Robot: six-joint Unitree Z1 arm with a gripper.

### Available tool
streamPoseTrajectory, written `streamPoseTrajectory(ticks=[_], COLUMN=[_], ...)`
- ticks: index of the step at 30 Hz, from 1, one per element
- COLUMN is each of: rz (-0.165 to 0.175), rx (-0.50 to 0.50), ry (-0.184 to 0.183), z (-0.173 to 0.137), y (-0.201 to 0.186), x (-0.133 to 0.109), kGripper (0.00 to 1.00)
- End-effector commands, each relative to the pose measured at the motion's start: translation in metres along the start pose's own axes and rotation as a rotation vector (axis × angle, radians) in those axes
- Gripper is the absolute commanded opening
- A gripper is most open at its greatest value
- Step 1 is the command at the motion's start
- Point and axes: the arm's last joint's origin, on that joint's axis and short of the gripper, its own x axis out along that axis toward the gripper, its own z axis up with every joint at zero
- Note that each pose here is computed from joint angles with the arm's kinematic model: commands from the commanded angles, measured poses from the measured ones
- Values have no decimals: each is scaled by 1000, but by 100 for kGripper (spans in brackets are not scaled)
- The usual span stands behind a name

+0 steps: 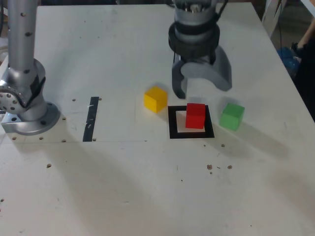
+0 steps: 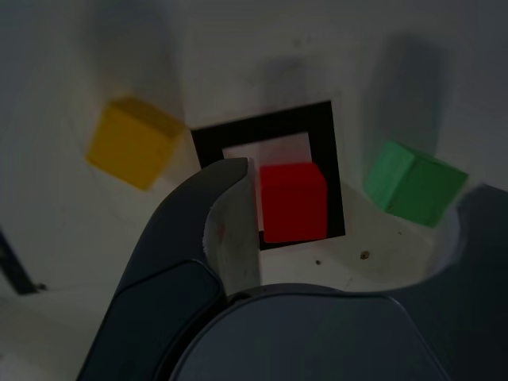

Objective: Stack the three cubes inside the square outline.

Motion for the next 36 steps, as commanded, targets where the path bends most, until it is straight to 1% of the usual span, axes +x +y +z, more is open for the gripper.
streamPoseTrajectory(ticks=[1,5,7,9,14,20,25,27,30,36], rz=[14,29,28,24,22,31,36,39,44,41], rx=[36,122,175,218,293,340,358,361,368,377], ry=[8,55,63,55,16,-20,-32,-26,-3,59], z=[-4,-14,-17,-16,-3,24,41,43,38,5], y=[2,5,7,7,4,1,-1,-1,0,5], x=[-7,-15,-19,-23,-25,-18,-11,-9,-9,-26], kGripper=[99,99,100,100,100,100,99,99,99,99])
